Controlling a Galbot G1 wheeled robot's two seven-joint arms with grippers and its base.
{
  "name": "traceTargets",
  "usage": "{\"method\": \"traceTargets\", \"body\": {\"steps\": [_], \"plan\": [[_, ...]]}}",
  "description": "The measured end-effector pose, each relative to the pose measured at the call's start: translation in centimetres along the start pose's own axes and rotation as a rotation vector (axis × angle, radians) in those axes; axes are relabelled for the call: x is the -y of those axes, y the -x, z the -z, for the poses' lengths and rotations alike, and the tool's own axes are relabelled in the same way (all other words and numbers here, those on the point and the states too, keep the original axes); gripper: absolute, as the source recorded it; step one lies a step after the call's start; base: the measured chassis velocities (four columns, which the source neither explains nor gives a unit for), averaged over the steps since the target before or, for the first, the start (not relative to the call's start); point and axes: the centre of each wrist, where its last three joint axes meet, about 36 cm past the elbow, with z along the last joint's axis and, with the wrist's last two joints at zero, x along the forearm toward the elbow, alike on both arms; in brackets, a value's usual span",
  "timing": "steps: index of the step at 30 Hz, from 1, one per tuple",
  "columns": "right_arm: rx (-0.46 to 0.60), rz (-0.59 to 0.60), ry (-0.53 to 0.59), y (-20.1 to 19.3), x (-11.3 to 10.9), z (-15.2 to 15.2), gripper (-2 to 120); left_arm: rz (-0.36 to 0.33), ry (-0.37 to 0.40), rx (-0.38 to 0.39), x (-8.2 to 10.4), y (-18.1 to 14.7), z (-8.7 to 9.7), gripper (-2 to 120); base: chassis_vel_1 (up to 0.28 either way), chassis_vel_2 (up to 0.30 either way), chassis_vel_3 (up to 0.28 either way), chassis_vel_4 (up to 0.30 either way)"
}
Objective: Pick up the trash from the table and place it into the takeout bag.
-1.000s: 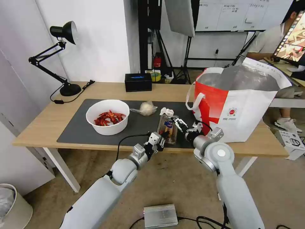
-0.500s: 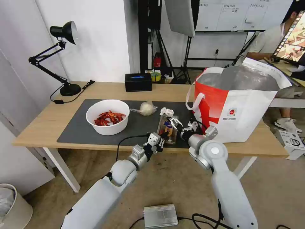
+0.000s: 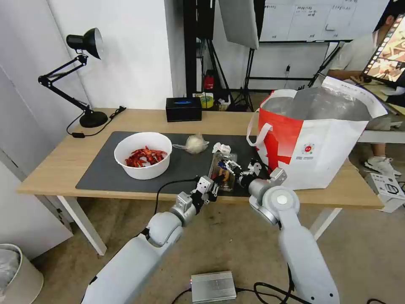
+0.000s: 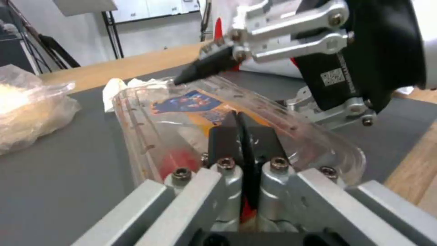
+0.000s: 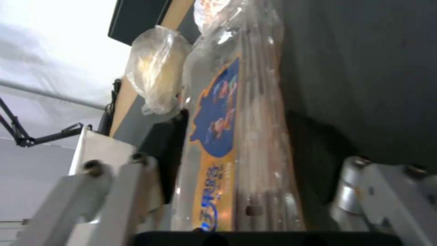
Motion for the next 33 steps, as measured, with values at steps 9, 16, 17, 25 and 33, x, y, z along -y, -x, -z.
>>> {"method": "traceTargets", "body": {"steps": [9, 16, 17, 25, 33], "plan": [[-0.005, -0.018, 0.008, 0.5, 0.5, -0.1, 22, 0.001, -0.041, 0.023, 0.1, -0.4, 0.5, 38, 0.0, 0.0, 0.0, 0.0], [-0.007, -0.022, 0.01, 0.5, 0.8, -0.1, 0, 0.025, -0.088, 0.051, -0.4, -1.2, 1.3, 65, 0.0, 0.0, 0.0, 0.0], [-0.007, -0.022, 0.01, 0.5, 0.8, -0.1, 0, 0.032, -0.093, 0.054, -0.5, -1.2, 1.4, 69, 0.0, 0.0, 0.0, 0.0], [-0.002, -0.023, 0.005, 0.7, 0.8, -0.3, 0, 0.104, -0.173, 0.101, -2.0, -1.9, 2.9, 95, 0.0, 0.0, 0.0, 0.0], [0.019, -0.014, -0.033, 0.7, 1.0, -1.2, 0, 0.208, -0.234, 0.11, -3.4, -4.8, 4.0, 100, 0.0, 0.0, 0.0, 0.0]]}}
